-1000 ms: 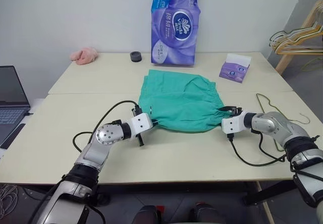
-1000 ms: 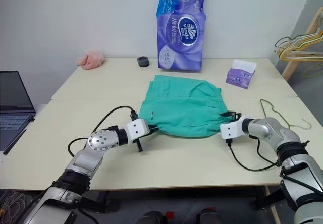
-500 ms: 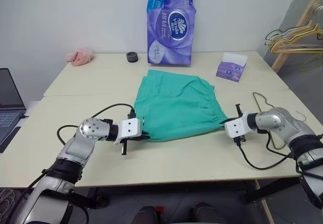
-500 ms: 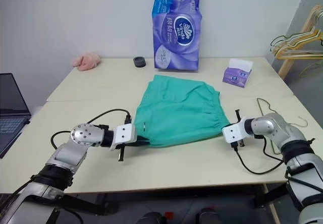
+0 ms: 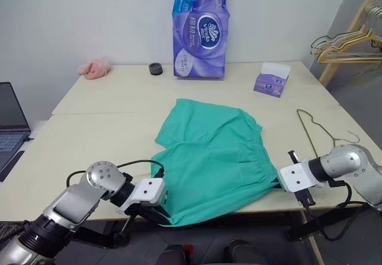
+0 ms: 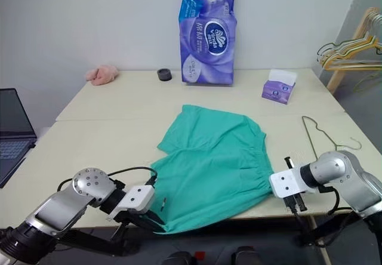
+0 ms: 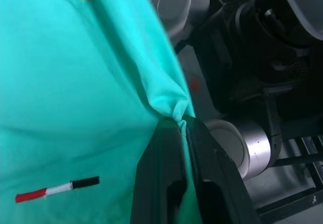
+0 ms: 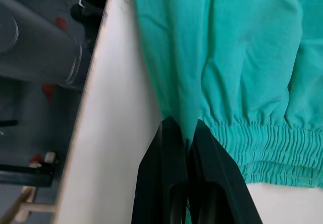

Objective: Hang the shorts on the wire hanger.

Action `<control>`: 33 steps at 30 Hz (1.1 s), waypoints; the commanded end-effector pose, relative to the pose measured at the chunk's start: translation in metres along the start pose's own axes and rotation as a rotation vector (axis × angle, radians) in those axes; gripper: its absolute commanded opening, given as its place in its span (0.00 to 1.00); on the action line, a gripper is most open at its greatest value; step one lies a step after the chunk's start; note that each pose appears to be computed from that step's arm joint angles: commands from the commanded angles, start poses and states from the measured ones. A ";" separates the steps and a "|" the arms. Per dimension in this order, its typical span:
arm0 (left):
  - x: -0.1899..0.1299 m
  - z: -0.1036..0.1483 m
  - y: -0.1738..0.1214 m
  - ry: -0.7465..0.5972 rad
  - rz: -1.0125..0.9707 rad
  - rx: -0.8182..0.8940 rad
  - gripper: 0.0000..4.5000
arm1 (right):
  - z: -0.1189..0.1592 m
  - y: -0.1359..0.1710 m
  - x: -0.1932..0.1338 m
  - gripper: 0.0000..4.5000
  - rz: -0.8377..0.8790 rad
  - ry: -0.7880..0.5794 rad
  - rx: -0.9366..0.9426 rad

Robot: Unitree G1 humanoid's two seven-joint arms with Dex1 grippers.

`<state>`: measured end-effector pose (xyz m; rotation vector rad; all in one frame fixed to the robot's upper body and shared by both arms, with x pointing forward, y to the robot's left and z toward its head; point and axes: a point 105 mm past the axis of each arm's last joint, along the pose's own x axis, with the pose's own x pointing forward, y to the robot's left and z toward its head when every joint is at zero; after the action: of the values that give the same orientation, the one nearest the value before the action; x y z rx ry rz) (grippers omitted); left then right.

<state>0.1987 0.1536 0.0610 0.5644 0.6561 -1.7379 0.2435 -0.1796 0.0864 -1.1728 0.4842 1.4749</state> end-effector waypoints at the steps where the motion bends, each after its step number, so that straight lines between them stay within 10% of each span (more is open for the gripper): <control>1: -0.004 0.000 0.004 0.019 0.026 0.024 0.00 | 0.009 0.000 -0.008 0.00 0.009 0.001 0.009; 6: -0.001 -0.003 0.008 0.015 0.057 0.003 0.26 | 0.017 0.005 -0.008 0.15 0.032 -0.012 0.041; 17: 0.007 0.010 0.002 -0.096 0.042 -0.027 1.00 | 0.032 0.005 -0.035 0.99 0.042 -0.090 0.091; 25: -0.017 0.069 0.046 -0.421 0.285 -0.073 1.00 | 0.032 -0.043 -0.065 0.99 -0.325 -0.315 0.414; 33: -0.029 0.104 0.104 -0.439 0.622 0.051 1.00 | -0.083 -0.063 -0.093 0.99 -1.033 -0.190 1.049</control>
<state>0.2950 0.0887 0.1334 0.2915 0.1586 -1.2584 0.3131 -0.2429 0.1488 -0.3284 0.3267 0.5204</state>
